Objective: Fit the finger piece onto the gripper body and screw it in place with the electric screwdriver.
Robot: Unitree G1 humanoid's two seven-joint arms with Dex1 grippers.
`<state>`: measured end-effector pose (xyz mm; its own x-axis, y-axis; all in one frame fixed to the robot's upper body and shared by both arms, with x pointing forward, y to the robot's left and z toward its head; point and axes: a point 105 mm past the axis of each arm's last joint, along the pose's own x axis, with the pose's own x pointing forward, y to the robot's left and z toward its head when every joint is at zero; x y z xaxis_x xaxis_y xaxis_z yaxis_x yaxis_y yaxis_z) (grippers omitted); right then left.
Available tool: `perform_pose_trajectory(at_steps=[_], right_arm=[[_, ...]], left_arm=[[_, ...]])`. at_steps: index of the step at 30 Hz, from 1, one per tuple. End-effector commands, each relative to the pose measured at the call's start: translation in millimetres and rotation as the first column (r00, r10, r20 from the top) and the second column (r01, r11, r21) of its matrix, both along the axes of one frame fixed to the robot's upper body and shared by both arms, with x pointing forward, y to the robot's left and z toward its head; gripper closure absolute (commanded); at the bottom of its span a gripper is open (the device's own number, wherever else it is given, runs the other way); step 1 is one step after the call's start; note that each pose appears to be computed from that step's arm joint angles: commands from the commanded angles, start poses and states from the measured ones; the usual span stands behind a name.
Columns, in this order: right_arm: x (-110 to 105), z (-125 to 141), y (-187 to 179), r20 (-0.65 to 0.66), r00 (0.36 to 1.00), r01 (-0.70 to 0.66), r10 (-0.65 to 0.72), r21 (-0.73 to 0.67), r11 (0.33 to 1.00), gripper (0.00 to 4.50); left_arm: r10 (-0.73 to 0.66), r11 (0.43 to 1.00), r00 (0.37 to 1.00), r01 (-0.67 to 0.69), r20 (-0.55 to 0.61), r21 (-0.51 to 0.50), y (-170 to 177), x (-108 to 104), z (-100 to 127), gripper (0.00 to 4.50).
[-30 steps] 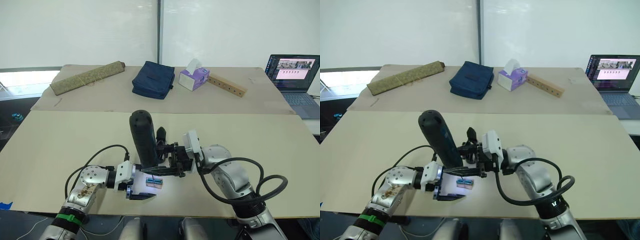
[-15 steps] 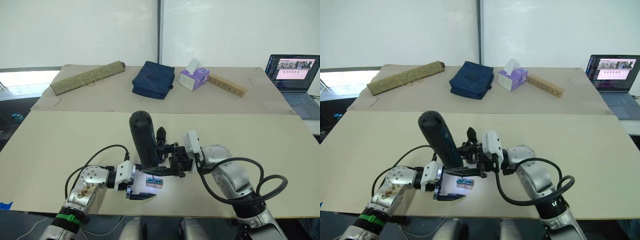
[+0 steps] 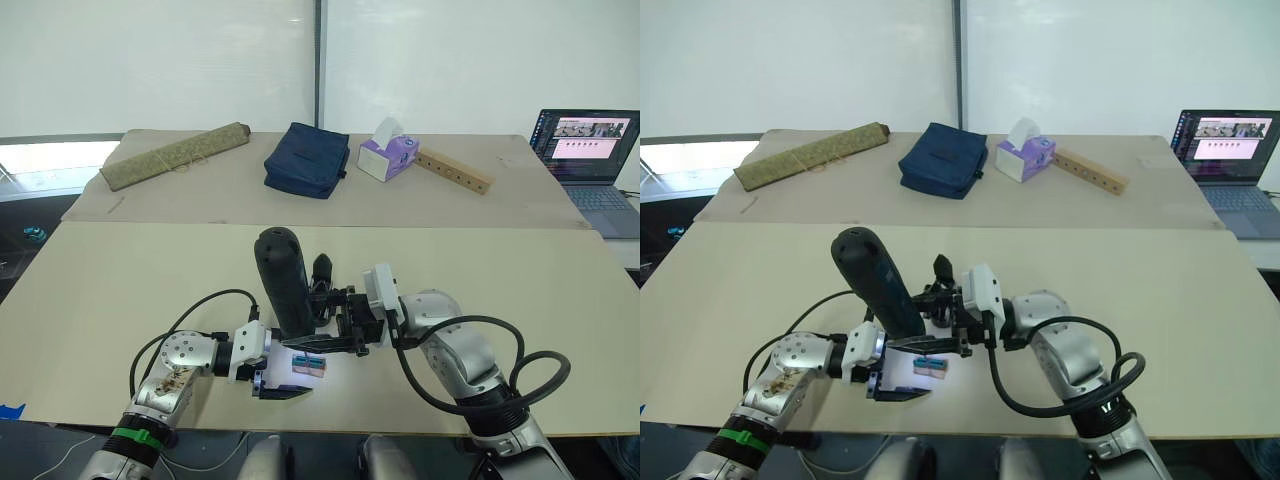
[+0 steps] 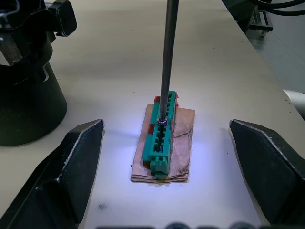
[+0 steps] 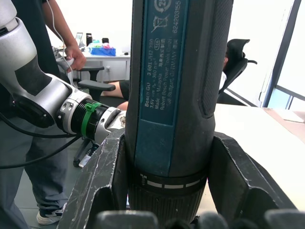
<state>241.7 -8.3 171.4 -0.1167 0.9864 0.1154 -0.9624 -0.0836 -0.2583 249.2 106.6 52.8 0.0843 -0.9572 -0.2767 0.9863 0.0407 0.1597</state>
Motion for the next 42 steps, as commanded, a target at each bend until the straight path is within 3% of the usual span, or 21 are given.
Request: perform_pose_trajectory(at_steps=[1, 20, 33, 42], right_arm=[[-2, 8, -2, 0.026, 1.0, -0.005, 0.004, 0.03, 1.0, 2.58], [-7, 33, -2, 0.032, 0.998, -0.051, 0.048, 0.107, 0.993, 2.58], [-15, 66, -10, 0.067, 0.997, -0.046, 0.035, 0.18, 0.983, 2.58], [-22, 89, -18, 0.093, 0.995, -0.042, 0.024, 0.2, 0.979, 2.58]], left_arm=[[0.009, 0.999, 0.997, -0.006, -0.078, 0.035, -1, -7, -19, 0.05], [0.014, 0.999, 0.998, -0.016, -0.059, -0.046, 4, -7, -4, 0.05], [-0.009, 0.985, 1.0, 0.013, 0.021, -0.17, 8, -9, 44, 0.05], [0.056, 0.973, 0.998, -0.047, 0.03, -0.224, 26, -9, 76, 0.05]])
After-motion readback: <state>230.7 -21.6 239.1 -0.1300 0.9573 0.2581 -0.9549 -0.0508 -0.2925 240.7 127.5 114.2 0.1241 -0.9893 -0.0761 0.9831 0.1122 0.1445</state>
